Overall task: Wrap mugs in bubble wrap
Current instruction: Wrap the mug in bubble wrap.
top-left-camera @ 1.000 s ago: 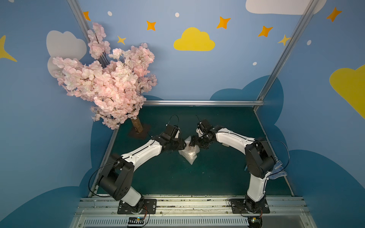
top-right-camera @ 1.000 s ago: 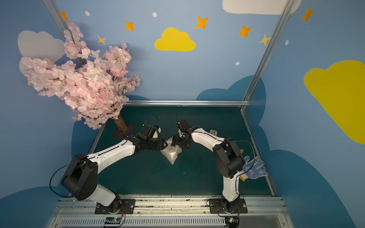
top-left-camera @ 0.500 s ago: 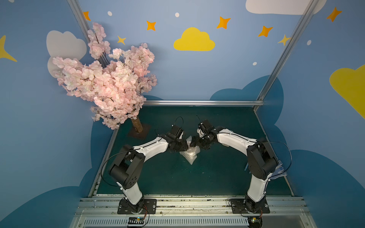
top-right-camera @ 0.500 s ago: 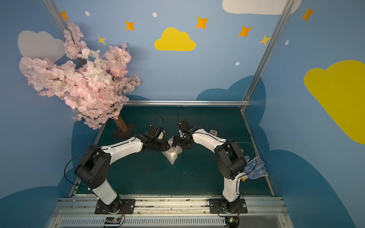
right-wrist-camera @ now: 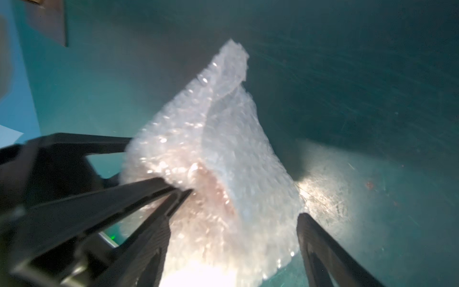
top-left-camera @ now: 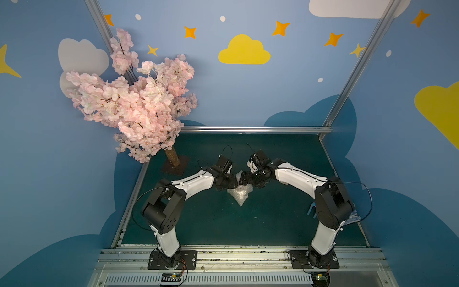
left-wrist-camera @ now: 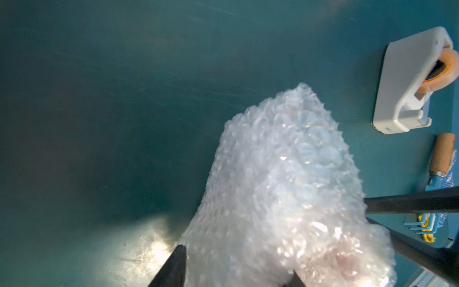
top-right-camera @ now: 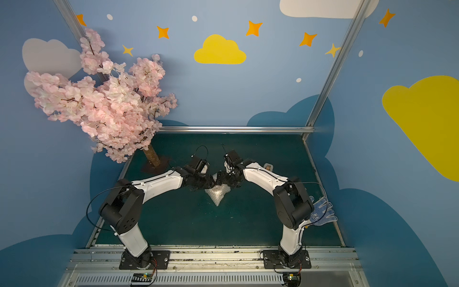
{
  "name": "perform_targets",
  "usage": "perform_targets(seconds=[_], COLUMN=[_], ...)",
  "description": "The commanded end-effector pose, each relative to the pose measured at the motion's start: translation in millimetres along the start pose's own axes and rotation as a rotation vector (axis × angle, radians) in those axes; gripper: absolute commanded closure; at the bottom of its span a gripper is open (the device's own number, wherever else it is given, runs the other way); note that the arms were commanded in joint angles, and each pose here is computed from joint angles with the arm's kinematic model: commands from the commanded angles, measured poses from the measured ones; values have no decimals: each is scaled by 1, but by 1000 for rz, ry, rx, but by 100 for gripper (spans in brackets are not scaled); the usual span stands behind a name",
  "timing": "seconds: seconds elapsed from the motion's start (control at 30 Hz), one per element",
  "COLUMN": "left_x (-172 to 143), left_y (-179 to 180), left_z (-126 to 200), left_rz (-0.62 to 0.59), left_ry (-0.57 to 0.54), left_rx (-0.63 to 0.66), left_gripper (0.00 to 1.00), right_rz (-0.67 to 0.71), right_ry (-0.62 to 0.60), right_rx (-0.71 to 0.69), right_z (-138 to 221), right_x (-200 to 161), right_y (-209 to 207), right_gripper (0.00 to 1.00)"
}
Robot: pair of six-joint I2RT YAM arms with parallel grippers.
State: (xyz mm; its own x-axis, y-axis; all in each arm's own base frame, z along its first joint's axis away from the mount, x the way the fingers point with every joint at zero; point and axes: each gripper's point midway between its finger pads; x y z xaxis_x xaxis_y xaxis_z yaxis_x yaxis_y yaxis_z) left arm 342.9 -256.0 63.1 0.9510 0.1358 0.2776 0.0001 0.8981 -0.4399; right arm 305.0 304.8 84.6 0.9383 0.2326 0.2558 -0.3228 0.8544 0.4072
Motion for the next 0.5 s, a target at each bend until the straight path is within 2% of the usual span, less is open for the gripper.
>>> perform_targets(seconds=[0.0, 0.23, 0.47], left_x=[-23, -9, 19], left_y=[40, 39, 10], left_z=[-17, -19, -2], left_rz=[29, 38, 46], left_ry=[85, 80, 48], left_rx=[181, 190, 67], left_gripper=[48, 48, 43], right_rz=[-24, -49, -119], right_ry=[77, 110, 123], right_rx=[-68, -110, -137], right_z=[-12, -23, -42], right_x=[-17, -29, -37], right_y=[-14, -21, -15], right_gripper=[21, 29, 34])
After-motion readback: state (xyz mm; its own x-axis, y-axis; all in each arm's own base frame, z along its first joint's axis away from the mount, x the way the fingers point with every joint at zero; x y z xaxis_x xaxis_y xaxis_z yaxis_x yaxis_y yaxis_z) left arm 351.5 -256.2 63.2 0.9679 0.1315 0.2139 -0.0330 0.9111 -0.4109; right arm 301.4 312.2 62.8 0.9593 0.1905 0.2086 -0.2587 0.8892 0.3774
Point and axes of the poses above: each gripper's point midway between its finger pads, its own z axis back along the fingers, its own y axis along the line the jaws close on, x = y × z, and after that the axes turned 8 degrees about z, right-handed
